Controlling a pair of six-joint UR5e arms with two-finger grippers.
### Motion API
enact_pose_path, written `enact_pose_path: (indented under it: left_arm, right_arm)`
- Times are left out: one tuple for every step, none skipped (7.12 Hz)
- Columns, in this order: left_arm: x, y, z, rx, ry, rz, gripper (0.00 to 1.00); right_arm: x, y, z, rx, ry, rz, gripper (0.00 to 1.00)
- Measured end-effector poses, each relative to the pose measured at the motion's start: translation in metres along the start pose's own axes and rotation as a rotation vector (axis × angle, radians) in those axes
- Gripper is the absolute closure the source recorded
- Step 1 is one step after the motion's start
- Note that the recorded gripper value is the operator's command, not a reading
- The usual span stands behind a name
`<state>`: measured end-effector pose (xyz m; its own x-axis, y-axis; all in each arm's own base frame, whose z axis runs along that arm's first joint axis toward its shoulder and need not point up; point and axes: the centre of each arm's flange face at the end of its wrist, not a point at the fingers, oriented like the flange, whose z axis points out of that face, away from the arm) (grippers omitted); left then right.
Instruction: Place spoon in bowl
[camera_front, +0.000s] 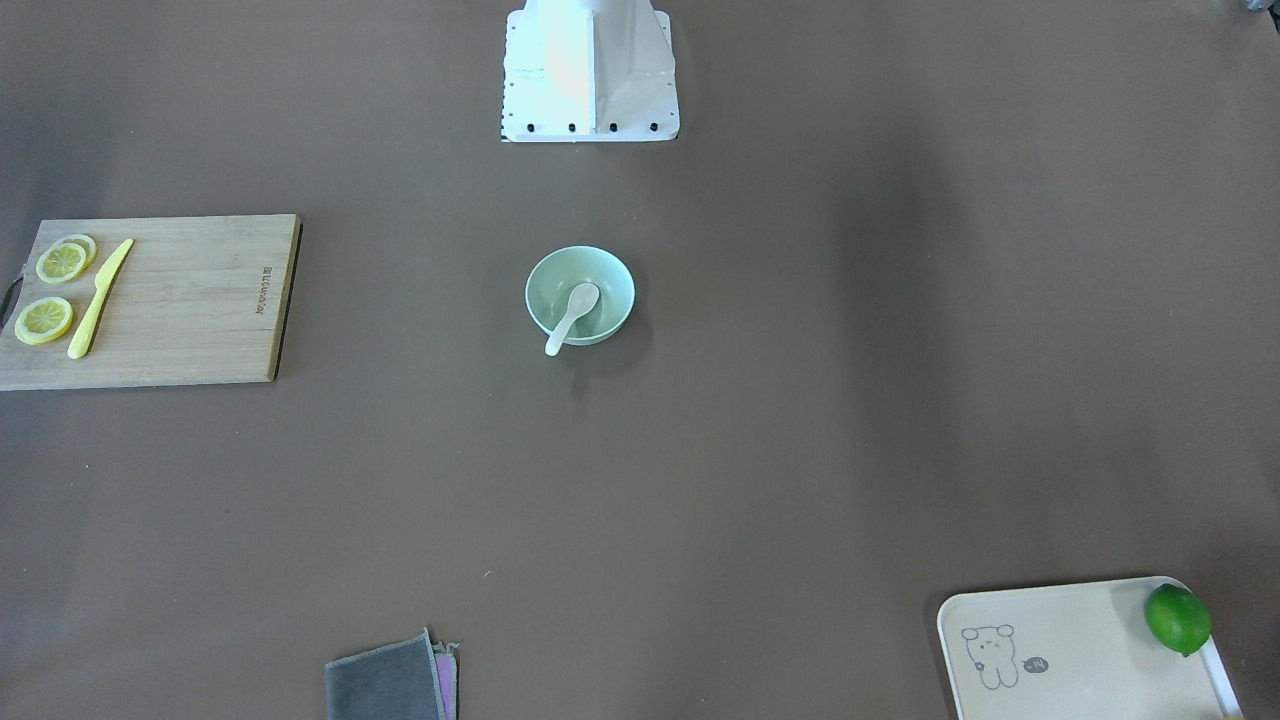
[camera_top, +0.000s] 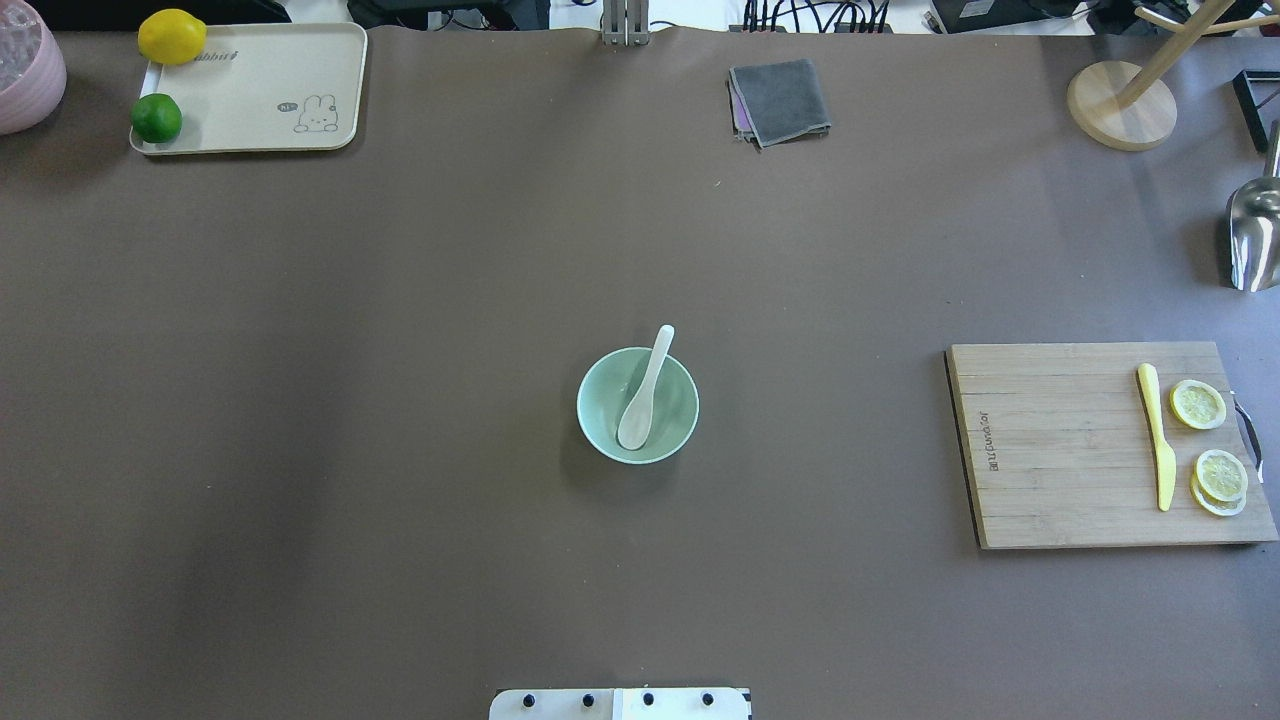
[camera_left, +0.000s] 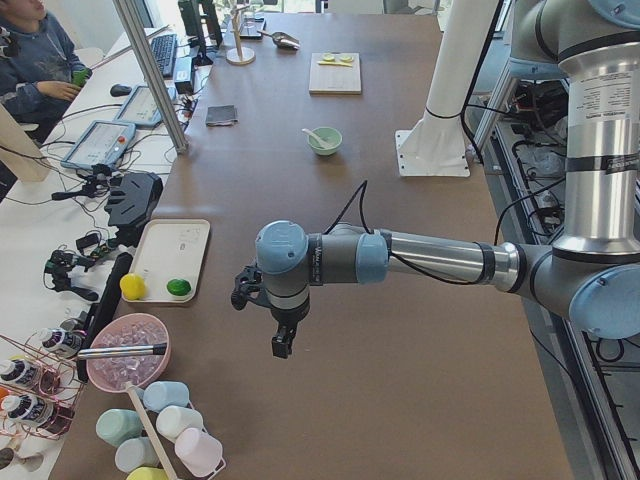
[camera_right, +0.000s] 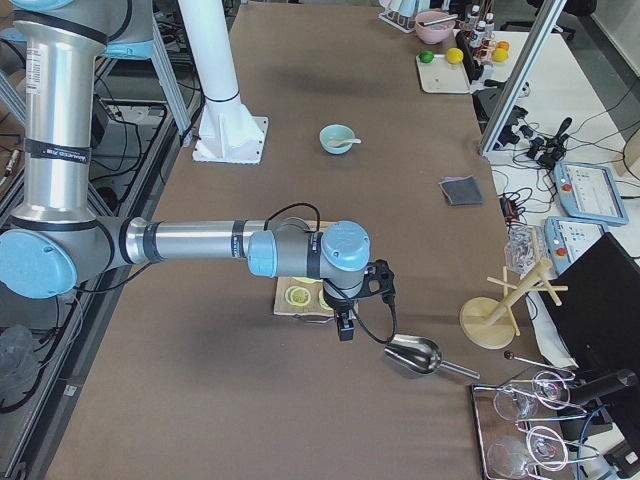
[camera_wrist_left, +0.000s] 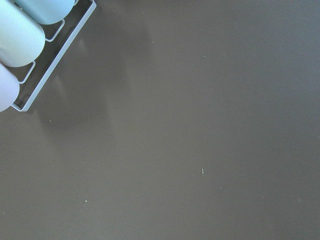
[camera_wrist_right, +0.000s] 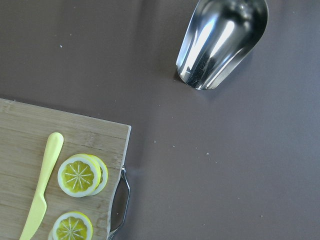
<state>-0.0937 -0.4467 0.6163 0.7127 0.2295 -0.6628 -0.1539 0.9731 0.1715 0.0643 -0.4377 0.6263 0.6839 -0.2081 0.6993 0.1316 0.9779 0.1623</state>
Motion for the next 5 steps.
enact_pose_path:
  left_arm:
    - [-0.0021, 0.0009, 0.0025, -0.005, 0.002, -0.005, 0.02]
    - [-0.0051, 0.001, 0.0059, -0.011, 0.004, -0.01, 0.02]
    - [-0.0071, 0.0003, 0.0081, -0.015, 0.005, -0.013, 0.02]
    - [-0.0086, -0.0002, 0.0096, -0.018, 0.006, -0.015, 0.02]
    - [-0.0093, -0.0005, 0.0105, -0.019, 0.007, -0.016, 0.02]
  right_arm:
    - [-0.0001, 0.0, 0.0, 0.0, -0.001, 0.0, 0.0]
    - [-0.0003, -0.0001, 0.0006, -0.001, -0.002, -0.002, 0.0]
    - [-0.0004, -0.0001, 0.001, -0.002, -0.001, -0.004, 0.0]
    - [-0.0007, -0.0003, 0.0012, -0.003, -0.001, -0.007, 0.0]
    - [-0.001, -0.0004, 0.0013, -0.003, -0.001, -0.011, 0.0]
